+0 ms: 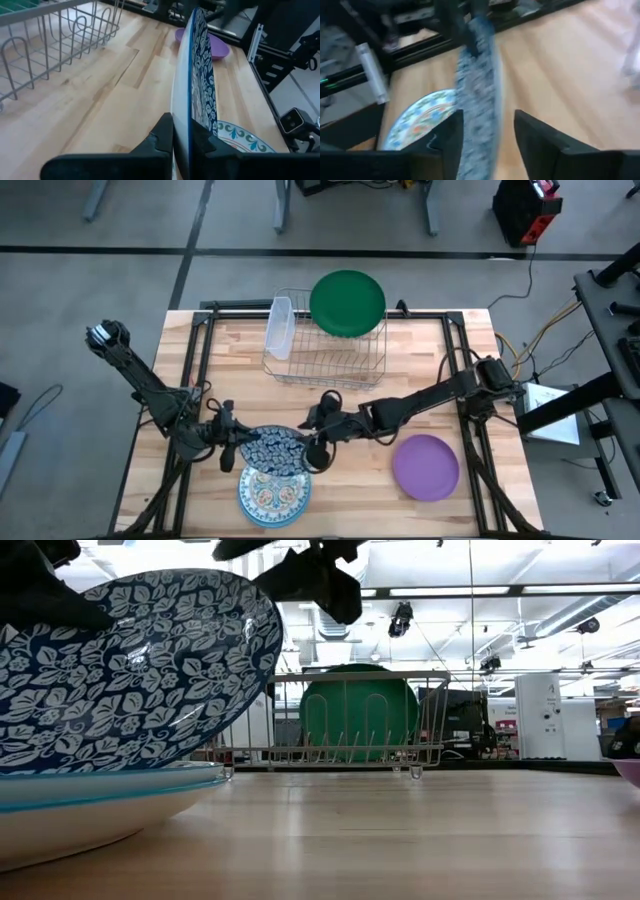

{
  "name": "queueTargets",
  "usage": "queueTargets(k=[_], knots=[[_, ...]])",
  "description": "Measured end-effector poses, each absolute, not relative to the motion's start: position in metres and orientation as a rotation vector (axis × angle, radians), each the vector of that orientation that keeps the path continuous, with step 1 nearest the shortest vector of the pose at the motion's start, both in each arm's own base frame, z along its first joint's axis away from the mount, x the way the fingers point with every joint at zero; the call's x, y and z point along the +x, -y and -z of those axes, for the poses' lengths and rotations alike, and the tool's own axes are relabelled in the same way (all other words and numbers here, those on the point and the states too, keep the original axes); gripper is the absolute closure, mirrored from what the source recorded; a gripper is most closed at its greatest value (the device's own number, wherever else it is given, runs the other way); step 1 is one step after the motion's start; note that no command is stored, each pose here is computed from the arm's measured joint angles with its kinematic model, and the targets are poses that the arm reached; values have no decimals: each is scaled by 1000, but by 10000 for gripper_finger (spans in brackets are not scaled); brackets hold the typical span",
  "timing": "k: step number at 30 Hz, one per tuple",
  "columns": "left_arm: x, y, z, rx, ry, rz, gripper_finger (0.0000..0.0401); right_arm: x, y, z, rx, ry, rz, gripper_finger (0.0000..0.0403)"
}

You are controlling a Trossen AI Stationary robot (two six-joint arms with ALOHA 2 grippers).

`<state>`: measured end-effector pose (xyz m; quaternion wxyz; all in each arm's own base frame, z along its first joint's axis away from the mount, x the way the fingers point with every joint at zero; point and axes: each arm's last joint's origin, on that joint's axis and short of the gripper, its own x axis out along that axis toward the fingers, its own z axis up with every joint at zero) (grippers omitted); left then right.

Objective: Sort dishes
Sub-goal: Put the blue plate into the dish rack

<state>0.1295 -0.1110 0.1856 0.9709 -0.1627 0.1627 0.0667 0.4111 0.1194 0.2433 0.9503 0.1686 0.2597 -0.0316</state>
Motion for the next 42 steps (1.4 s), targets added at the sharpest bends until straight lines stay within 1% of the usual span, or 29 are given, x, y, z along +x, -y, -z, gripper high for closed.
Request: queueTargets(k=[3, 7, 11, 14, 16, 19, 23, 25, 28, 31, 33, 37, 39, 42], knots=[[130, 111, -187, -323, -319, -130, 397, 412, -120, -241, 376, -547, 27, 216], [131, 113, -189, -294, -296, -112, 397, 415, -121, -230, 372, -575, 26, 197], [132, 114, -194, -291, -261, -93, 397, 418, -121, -225, 367, -577, 30, 189], [133, 114, -195, -277, -256, -88, 397, 419, -119, -224, 357, -577, 35, 194], [133, 115, -197, -262, -240, -80, 397, 419, -119, -225, 342, -563, 31, 208], [134, 116, -201, -224, -206, -73, 397, 422, -120, -228, 323, -522, 13, 247], [136, 116, -207, -178, -161, -74, 397, 423, -119, -231, 308, -492, -9, 330], [136, 116, -208, -185, -143, -98, 392, 423, -115, -231, 283, -494, 43, 371], [134, 114, -211, -190, -128, -114, 368, 421, -109, -240, 253, -503, 9, 376], [132, 112, -220, -193, -117, -91, 324, 418, -94, -258, 267, -538, -48, 376], [131, 111, -226, -154, -119, -93, 293, 415, -79, -270, 263, -568, -91, 377], [127, 107, -250, -52, -123, -95, 238, 403, -39, -303, 274, -583, -159, 377], [124, 103, -257, 33, -184, -100, 219, 394, -16, -321, 266, -591, -168, 377], [118, 96, -276, 54, -239, -118, 203, 371, 16, -351, 227, -610, -120, 377]])
